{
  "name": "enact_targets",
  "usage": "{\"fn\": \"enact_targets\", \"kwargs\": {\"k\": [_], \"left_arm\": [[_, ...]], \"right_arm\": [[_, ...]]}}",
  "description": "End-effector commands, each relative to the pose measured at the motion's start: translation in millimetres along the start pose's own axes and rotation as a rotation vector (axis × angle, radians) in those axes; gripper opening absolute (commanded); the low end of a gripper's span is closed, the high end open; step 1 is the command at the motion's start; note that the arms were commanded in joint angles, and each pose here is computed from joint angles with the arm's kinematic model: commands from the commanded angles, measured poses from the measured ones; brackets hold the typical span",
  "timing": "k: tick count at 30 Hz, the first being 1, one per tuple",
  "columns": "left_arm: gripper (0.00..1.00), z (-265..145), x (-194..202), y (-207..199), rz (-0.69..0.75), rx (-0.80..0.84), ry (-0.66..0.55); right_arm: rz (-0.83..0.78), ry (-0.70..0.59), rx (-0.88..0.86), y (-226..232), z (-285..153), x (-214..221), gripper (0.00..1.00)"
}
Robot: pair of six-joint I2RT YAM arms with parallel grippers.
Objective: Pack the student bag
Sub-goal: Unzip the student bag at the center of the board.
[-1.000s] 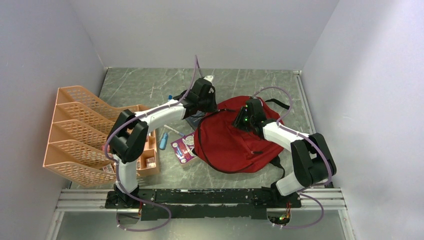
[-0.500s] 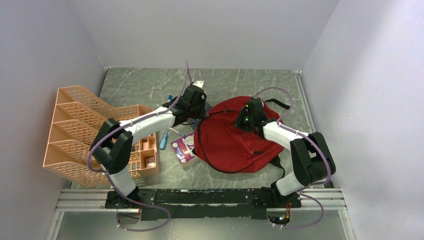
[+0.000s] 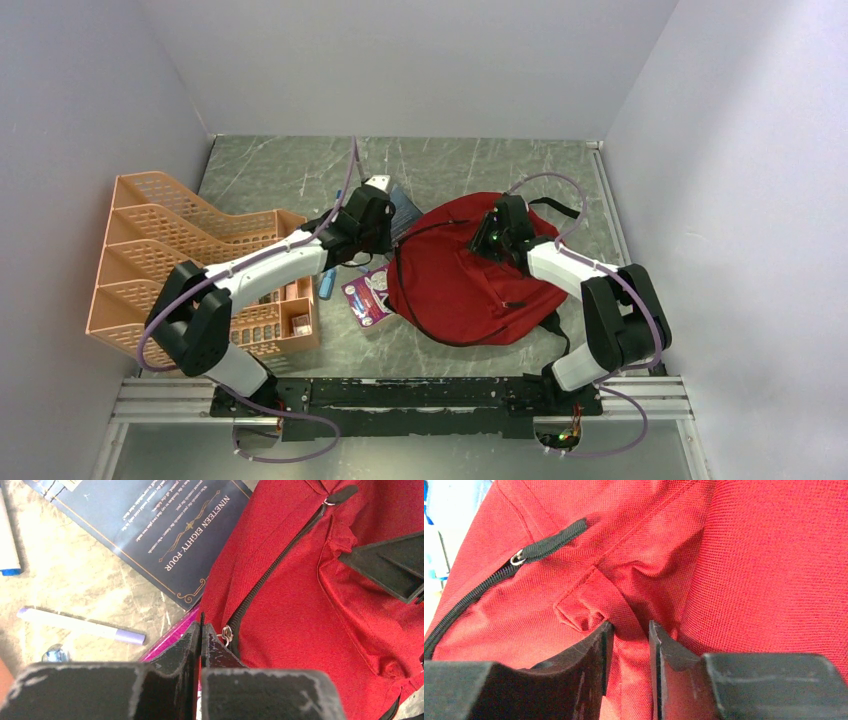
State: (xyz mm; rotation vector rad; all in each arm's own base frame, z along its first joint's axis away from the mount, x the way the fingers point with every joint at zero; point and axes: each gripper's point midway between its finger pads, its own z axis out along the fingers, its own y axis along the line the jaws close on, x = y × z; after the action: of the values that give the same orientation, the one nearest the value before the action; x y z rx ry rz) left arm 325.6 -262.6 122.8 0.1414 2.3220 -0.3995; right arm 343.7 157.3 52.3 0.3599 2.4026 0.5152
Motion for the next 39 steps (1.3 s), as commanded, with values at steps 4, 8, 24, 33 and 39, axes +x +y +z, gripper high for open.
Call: {"fn": "enact_targets", "kwargs": {"k": [4, 8, 24, 33, 39], "left_arm": [[0.05, -11.3, 4.3, 9.6, 0.009, -0.024, 0.002], [0.05, -7.9, 4.4, 4.1, 0.018, 0.001, 0.007], [0.05, -2.4, -3.0, -26.2, 0.026, 0.131, 0.026], [0.05, -11.2, -13.5, -22.6, 0.004, 0.106, -0.009], [0.05, -13.3, -12.8, -22.8, -0.011, 0.111, -0.010]], "right_arm": [[-0.124, -0.059, -0.121, 27.8, -11.7, -28.7, 0.43], [-0.231, -0.210, -0.312, 71.7, -42.4, -64.2, 0.52], [-1.274, -0.530, -0.888, 164.5, -65.0, -79.1, 0.63], [-1.628, -0.122, -1.315, 138.9, -39.0, -5.6, 0.62], [-1.656, -0.043, -1.508, 152.9, -35.7, 16.5, 0.57]]}}
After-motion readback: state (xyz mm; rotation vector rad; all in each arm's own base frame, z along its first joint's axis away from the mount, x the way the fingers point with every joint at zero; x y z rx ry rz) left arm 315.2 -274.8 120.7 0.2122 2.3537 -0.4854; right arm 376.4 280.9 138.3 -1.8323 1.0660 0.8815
